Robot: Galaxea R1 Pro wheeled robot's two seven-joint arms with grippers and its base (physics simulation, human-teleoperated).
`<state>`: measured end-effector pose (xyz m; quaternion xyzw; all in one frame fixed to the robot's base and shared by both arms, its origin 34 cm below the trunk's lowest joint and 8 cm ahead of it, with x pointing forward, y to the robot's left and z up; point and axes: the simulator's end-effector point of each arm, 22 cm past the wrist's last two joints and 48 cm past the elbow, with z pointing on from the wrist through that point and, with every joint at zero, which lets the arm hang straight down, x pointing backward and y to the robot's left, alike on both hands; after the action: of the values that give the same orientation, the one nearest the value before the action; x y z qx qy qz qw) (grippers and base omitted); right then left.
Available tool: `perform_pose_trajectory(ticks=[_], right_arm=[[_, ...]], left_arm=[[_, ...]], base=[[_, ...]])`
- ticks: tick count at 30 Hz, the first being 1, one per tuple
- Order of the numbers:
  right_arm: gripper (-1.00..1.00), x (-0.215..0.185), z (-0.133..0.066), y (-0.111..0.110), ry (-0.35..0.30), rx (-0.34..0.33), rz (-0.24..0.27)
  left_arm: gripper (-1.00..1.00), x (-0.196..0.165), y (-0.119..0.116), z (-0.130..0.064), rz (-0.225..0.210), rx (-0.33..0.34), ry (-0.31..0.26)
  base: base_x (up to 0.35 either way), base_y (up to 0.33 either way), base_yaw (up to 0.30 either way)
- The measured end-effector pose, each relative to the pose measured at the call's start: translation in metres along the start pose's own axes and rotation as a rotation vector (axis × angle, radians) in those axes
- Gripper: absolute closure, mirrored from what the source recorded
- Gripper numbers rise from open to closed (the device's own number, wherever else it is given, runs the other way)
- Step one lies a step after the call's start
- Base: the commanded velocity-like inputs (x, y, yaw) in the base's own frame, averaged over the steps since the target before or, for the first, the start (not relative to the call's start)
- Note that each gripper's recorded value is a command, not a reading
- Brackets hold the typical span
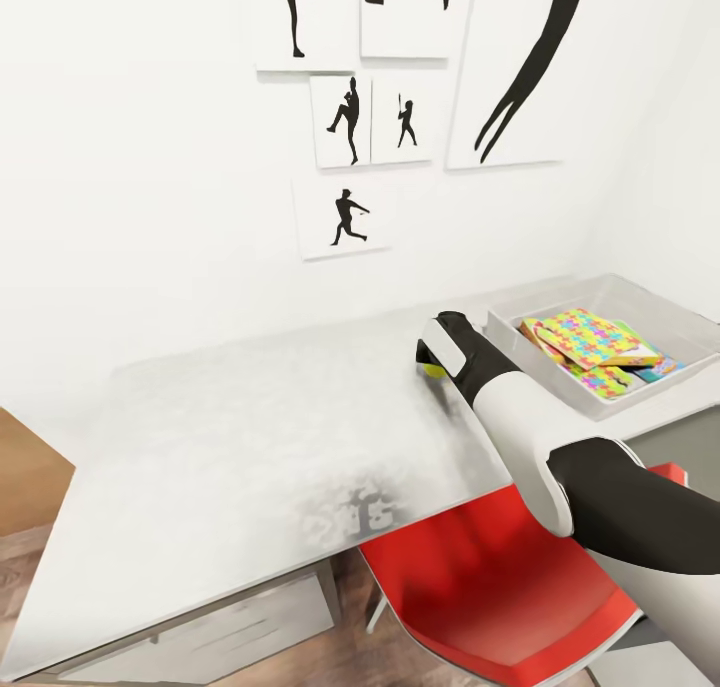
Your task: Put all the toys in the child's room - the three board games (two on the bed and one on the table), the two jigsaw puzzles on the table, and the tennis ball on the table - inside the toy box on the table in the child's room.
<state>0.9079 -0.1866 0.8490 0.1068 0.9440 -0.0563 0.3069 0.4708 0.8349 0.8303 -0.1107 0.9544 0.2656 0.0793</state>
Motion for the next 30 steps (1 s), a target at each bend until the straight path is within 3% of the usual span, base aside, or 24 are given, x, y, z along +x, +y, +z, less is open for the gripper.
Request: perform_pose_trajectory(ticks=[7, 11, 17, 22, 30], right_arm=[[1.0, -0.008, -0.01, 0.002, 0.006, -0.017, 0.012], [1.0, -0.007, -0.02, 0.005, 0.052, -0.035, -0.012], [1.0, -0.03, -0.049, 0.016, 0.062, -0.11, 0.012], [1.0, -0.037, -0.062, 0.017, 0.081, -0.132, 0.013], [1.0, -0.061, -0.088, 0.021, 0.043, -0.161, 0.006]], left_arm=[[-1.0, 0.001, 0.002, -0.007, 0.0, 0.008, 0.009], [-1.0, 0.004, 0.002, -0.009, 0.0, 0.019, 0.02], [-1.0, 0.004, 0.005, -0.016, 0.0, 0.021, 0.023], [-1.0, 0.003, 0.009, -0.022, 0.0, 0.022, 0.024], [-1.0, 0.001, 0.015, -0.032, 0.0, 0.022, 0.024]], base=[[0.0, 0.0, 0.0], [0.0, 0.0, 0.0], [0.0, 0.0, 0.0], [0.0, 0.0, 0.0], [0.0, 0.0, 0.0]])
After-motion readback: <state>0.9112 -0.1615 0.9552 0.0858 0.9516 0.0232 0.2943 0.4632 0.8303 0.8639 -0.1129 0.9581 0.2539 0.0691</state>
